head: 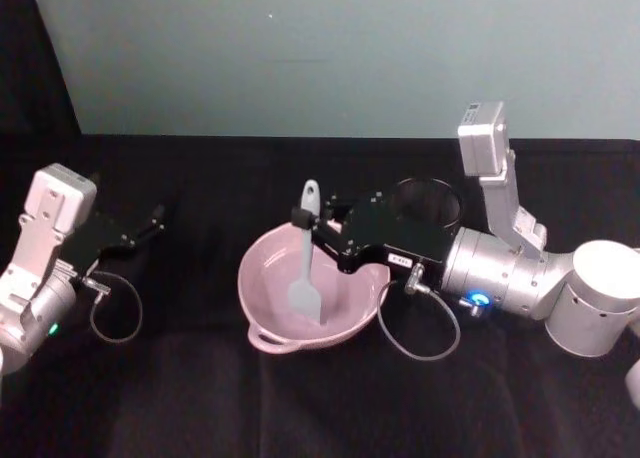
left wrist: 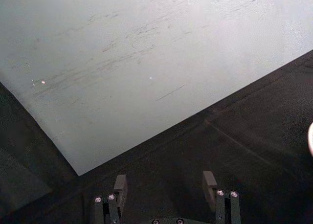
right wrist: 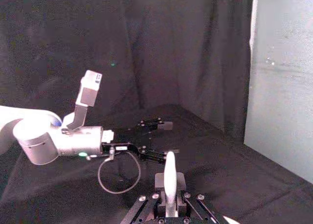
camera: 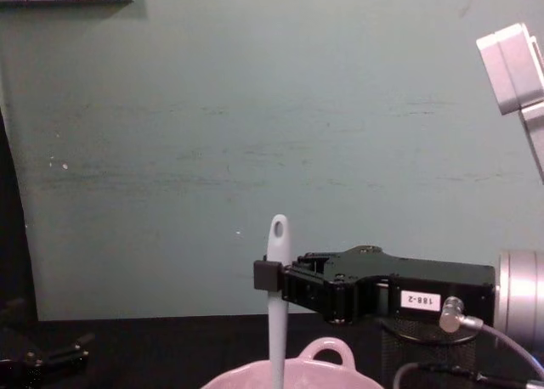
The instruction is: Use the one hand to pick up the spoon and stir the clear water in the bowl.
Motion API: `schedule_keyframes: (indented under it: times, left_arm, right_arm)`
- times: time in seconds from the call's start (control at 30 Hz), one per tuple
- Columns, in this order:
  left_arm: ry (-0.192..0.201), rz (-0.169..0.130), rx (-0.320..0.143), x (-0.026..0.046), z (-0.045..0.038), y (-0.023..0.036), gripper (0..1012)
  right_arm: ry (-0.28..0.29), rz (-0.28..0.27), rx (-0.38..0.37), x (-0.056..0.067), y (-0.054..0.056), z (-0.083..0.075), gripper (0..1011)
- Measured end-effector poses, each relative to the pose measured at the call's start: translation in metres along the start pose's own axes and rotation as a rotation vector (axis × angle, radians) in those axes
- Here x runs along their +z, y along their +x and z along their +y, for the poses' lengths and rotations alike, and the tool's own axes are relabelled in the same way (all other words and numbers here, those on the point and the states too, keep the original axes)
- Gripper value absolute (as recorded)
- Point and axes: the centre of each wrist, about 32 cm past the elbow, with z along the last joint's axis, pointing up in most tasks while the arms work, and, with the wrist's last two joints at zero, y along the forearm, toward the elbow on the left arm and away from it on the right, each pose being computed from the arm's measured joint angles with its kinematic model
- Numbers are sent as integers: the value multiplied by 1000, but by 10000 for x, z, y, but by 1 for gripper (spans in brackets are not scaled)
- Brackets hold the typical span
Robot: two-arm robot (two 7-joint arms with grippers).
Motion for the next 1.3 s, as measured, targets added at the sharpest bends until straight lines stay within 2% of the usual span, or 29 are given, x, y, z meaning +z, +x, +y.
schedule_keyframes:
  times: [0.37, 0.63, 0.77, 0.97, 1.3]
  left_arm:
    - [0, 0, 0, 0, 0, 0, 1011]
    - [0, 0, 0, 0, 0, 0, 1011]
    - [0, 0, 0, 0, 0, 0, 1011]
    - [0, 0, 0, 0, 0, 0, 1011]
    - [0, 0, 0, 0, 0, 0, 1011]
  right_arm:
    - [20, 25, 31, -22, -72, 178, 116]
    - [45, 21, 14, -74, -55, 370, 116]
    - [59, -6, -18, -121, -29, 471, 116]
    - [73, -37, -69, -181, 45, 541, 116]
    - [80, -62, -137, -217, 201, 530, 116]
